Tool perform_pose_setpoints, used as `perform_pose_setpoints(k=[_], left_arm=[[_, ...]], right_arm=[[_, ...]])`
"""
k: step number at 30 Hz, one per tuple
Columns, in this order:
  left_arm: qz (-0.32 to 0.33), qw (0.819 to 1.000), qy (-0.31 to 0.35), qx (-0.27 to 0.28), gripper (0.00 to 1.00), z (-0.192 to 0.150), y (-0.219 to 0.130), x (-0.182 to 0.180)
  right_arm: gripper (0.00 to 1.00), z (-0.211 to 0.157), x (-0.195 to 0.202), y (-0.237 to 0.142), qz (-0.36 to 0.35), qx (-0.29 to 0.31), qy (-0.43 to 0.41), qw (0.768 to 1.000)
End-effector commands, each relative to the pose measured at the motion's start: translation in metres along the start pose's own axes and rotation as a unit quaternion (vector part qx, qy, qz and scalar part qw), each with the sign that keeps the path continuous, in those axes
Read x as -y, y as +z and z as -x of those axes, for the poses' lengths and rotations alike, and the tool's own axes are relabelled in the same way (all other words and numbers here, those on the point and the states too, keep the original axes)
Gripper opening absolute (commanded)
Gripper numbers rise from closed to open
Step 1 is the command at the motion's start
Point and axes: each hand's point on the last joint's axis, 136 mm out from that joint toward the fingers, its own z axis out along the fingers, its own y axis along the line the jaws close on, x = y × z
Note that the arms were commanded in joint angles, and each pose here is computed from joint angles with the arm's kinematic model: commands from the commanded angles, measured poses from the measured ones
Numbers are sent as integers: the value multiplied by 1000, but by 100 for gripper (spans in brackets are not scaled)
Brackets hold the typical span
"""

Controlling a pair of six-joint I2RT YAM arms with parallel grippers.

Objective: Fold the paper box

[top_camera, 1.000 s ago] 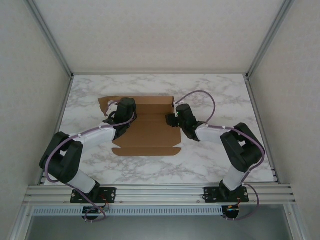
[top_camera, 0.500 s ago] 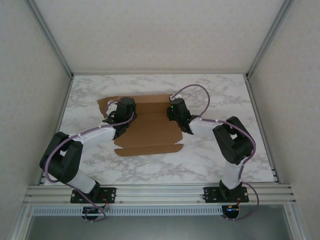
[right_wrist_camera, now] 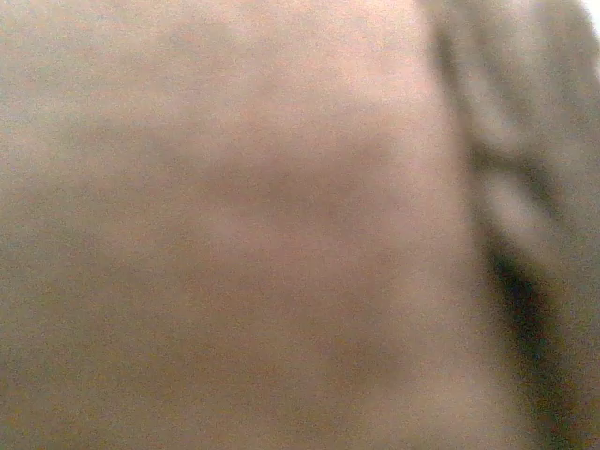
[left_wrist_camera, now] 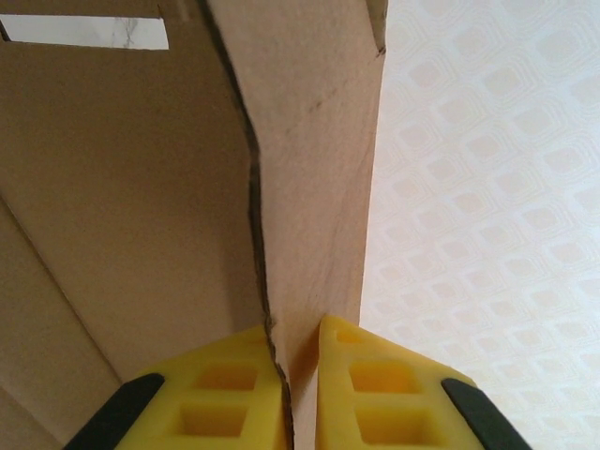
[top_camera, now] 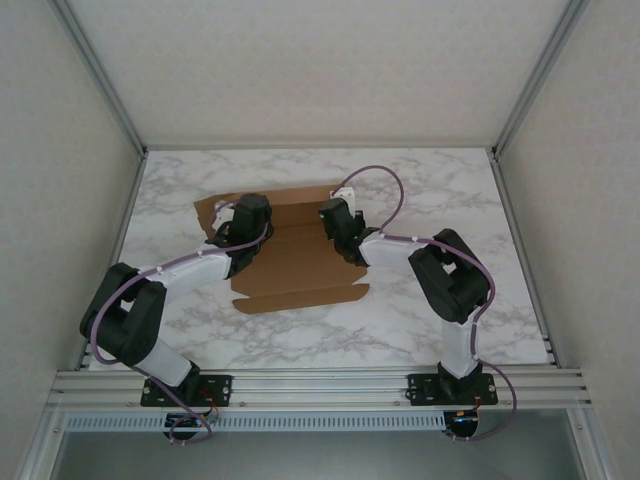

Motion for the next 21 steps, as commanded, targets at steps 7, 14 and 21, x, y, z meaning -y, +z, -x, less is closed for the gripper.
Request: perform_pose_setpoints(k=[7,14,21], left_arm=[[67,997,39,12,28,13,-3,-39],[62,995,75,-14,40,8,-14,-30],[56,988,138,-48,57,4,-34,-30]], right_arm=[[5,-36,23,-8,-6,-49,-42,998],[5,-41,43,-19,8,-43,-33,998],[4,-43,67,-21,4,-46,-12,999]])
